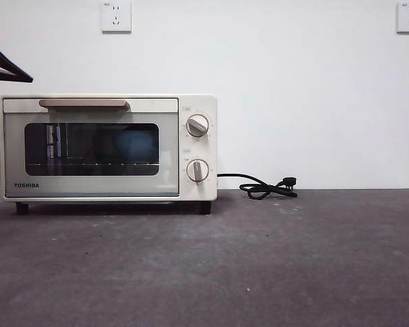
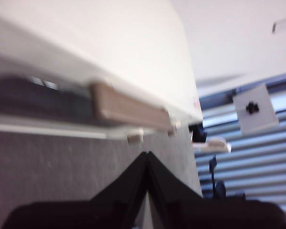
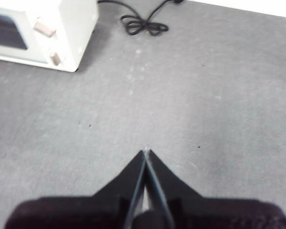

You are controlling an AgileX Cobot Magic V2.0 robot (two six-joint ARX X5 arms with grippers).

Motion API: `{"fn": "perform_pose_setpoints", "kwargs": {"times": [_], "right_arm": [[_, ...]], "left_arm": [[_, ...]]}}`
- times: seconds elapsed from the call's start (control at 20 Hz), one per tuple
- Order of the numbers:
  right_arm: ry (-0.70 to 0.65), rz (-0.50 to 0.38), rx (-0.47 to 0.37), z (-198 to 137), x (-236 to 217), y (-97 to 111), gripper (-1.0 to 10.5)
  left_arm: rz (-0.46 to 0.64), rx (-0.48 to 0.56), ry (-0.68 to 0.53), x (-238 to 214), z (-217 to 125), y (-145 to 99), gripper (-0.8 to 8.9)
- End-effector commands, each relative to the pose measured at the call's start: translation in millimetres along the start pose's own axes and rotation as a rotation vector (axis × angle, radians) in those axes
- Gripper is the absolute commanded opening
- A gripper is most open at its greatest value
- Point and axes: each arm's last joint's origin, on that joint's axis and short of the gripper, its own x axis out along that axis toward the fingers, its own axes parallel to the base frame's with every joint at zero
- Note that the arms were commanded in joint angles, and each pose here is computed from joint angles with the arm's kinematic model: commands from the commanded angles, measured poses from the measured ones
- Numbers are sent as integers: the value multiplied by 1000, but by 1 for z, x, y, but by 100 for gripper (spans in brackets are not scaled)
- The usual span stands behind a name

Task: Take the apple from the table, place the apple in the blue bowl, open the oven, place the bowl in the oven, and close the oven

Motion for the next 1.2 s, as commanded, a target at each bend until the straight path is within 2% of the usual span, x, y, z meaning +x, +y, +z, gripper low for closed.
{"fn": "perform_pose_setpoints", "kwargs": {"times": [0.05, 0.25, 0.4, 0.55, 0.7, 0.8, 0.95, 1.2], "right_arm": [[16, -32, -2, -3, 2, 0, 1], [16, -32, 1, -3, 2, 0, 1], [16, -32, 1, -3, 2, 0, 1], [16, -32, 1, -3, 2, 0, 1], [16, -32, 1, -3, 2, 0, 1], [16, -32, 1, -3, 2, 0, 1], [16, -32, 1, -3, 2, 0, 1], [17, -32, 0, -3, 2, 0, 1]], "left_arm": [[32, 166, 59, -3, -17, -16, -5], [115, 354, 165, -18, -53, -52, -5], [147, 462, 169, -38, -78, -86, -5], [253, 574, 89, -63, -104, -120, -6], [453, 685, -40, -95, -139, -149, -6], [531, 724, -130, -117, -167, -164, -4], [494, 747, -229, -140, -204, -179, -4], [474, 779, -285, -150, -221, -185, -4]]}}
